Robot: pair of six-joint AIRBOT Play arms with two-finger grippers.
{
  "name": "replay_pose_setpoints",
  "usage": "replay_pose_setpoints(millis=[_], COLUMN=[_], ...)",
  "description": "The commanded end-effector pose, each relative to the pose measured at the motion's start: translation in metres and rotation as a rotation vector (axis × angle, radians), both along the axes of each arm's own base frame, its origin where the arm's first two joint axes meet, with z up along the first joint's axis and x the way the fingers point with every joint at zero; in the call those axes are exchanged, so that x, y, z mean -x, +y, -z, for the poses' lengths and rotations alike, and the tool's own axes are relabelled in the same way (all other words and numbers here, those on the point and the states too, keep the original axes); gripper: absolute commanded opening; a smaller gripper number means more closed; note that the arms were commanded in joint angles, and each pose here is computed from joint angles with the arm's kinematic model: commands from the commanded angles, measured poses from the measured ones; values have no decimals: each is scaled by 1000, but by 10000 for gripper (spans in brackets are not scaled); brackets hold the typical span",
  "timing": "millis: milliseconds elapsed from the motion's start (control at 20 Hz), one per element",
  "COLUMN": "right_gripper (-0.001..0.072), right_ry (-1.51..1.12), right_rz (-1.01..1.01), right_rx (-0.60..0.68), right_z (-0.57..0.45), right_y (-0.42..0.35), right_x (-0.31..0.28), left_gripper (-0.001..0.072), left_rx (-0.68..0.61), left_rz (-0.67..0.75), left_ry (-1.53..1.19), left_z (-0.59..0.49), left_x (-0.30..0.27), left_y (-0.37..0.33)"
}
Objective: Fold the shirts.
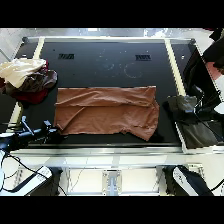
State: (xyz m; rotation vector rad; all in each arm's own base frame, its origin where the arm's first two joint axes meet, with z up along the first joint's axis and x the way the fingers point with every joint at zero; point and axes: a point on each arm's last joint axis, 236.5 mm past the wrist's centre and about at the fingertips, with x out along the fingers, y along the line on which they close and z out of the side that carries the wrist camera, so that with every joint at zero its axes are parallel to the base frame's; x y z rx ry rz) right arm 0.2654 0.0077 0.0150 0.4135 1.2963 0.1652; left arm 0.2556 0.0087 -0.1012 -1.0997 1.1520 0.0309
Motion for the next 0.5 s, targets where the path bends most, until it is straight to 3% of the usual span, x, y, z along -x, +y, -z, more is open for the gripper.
replay_pose_setpoints(millis=[0,300,450], right_gripper=[395,396,395], right_ry=[190,261,248], right_rz=[36,41,72], right_rx=[-24,-372,-445], right_z=[39,89,97], right_y=[-2,70,81], right_x=[45,64,54], left_gripper=[13,13,13], left_rx=[3,3,3], left_rz=[8,8,8], left_ry=[-3,-3,-3], left_z=[0,-1,-1], left_x=[0,0,0], left_y=[-2,-2,-2])
